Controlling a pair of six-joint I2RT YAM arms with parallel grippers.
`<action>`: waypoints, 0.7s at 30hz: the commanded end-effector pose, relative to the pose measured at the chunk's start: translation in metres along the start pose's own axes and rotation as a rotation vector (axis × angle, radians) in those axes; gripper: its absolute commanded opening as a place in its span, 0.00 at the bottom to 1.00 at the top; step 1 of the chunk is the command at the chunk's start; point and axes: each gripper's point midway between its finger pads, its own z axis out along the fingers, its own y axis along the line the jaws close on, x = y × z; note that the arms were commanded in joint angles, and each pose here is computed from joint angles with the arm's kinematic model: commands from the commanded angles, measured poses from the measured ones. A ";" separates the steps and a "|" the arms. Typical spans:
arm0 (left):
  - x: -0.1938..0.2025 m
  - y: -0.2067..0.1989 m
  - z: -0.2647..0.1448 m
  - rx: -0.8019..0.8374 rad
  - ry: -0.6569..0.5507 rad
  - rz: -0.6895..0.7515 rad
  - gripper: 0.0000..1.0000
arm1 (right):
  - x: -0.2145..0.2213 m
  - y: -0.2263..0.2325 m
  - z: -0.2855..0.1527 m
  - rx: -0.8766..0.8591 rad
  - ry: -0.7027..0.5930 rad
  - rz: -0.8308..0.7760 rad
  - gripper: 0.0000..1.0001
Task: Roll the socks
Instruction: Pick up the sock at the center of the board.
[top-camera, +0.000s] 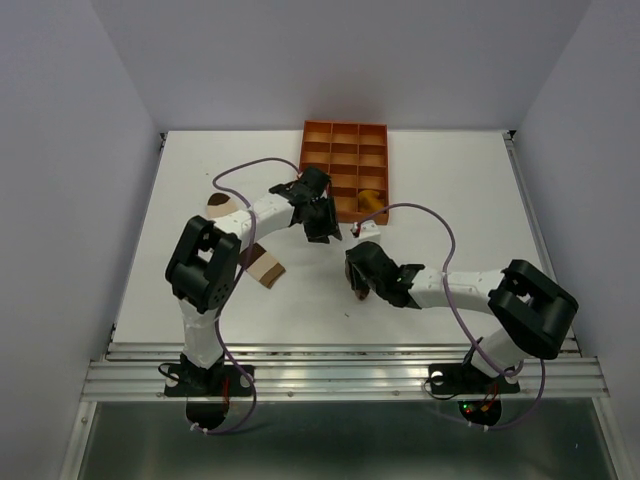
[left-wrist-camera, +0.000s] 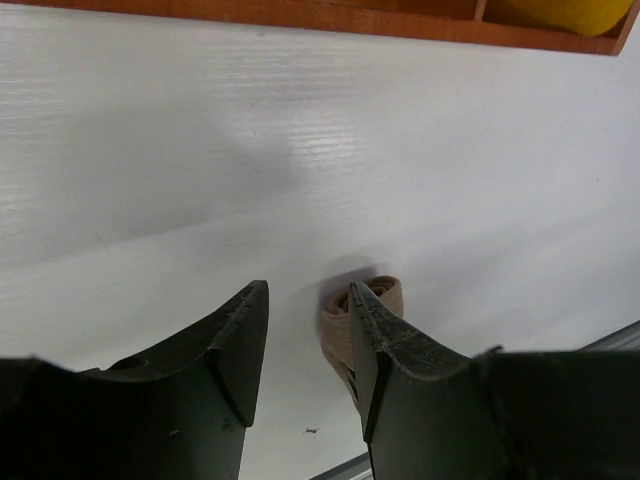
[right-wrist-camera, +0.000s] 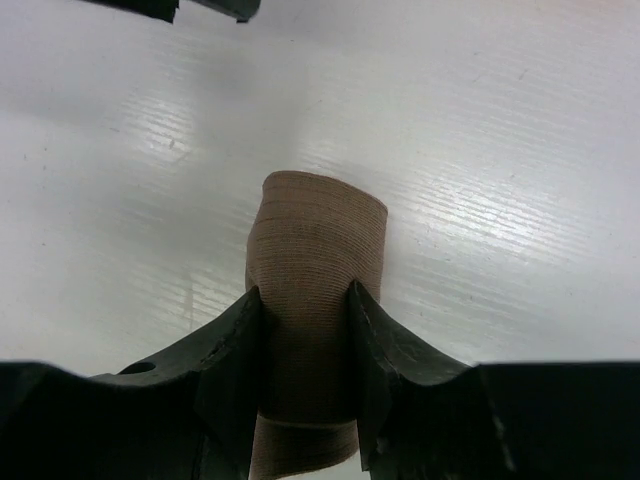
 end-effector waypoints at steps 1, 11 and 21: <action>-0.031 -0.013 -0.027 0.020 -0.110 -0.014 0.48 | 0.008 0.002 -0.005 -0.009 0.019 0.012 0.01; -0.049 0.001 -0.054 -0.013 -0.197 -0.050 0.46 | -0.037 -0.009 -0.025 0.034 -0.149 0.077 0.01; -0.064 0.020 -0.077 -0.026 -0.273 -0.080 0.46 | -0.105 -0.020 -0.029 0.030 -0.276 0.109 0.01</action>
